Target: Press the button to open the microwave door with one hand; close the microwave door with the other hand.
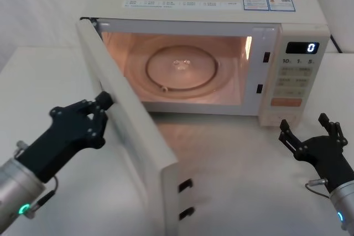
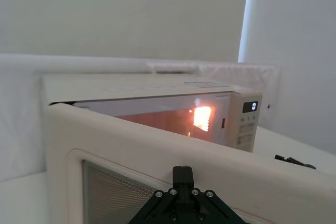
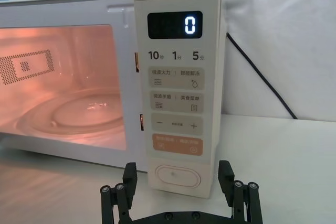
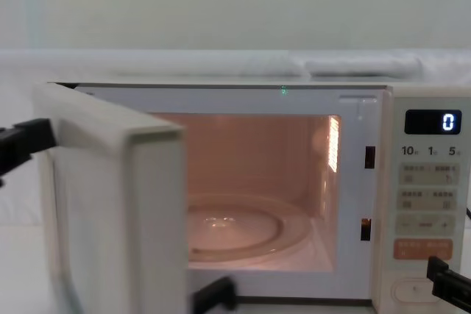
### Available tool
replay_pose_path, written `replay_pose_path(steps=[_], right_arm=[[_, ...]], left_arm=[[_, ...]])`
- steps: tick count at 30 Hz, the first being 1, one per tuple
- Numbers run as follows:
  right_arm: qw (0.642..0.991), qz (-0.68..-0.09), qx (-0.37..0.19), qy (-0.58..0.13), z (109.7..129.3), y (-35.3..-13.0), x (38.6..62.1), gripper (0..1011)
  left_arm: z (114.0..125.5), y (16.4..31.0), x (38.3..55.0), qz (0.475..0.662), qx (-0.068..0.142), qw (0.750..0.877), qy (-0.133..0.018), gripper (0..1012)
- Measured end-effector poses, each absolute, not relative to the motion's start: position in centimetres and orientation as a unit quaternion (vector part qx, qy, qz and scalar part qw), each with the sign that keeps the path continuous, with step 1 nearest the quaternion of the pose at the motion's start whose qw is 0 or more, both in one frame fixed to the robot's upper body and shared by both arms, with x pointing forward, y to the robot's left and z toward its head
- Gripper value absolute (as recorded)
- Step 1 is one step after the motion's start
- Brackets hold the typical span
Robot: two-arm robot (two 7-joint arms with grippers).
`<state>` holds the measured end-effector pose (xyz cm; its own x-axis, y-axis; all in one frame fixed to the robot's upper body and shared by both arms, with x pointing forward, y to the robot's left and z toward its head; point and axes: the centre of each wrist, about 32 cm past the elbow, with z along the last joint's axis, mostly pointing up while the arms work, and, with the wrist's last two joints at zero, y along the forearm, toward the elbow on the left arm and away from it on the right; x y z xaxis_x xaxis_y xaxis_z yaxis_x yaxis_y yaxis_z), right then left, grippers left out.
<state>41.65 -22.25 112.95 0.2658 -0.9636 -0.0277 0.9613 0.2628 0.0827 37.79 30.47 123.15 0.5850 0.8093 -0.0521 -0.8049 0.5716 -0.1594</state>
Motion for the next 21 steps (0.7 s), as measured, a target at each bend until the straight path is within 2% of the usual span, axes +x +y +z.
replay_pose_path(steps=[8,21], right_arm=[[0.794,-0.606,0.041,-0.014,112.9,-22.3,41.6,1002],[0.794,-0.606,0.041,-0.014,112.9,-22.3,41.6,1002]], left_arm=[[122.9,28.8,39.3,0.448,-0.088,0.89,0.0,0],[123.5,25.7,42.0,0.461,-0.093,0.883,0.008,0]])
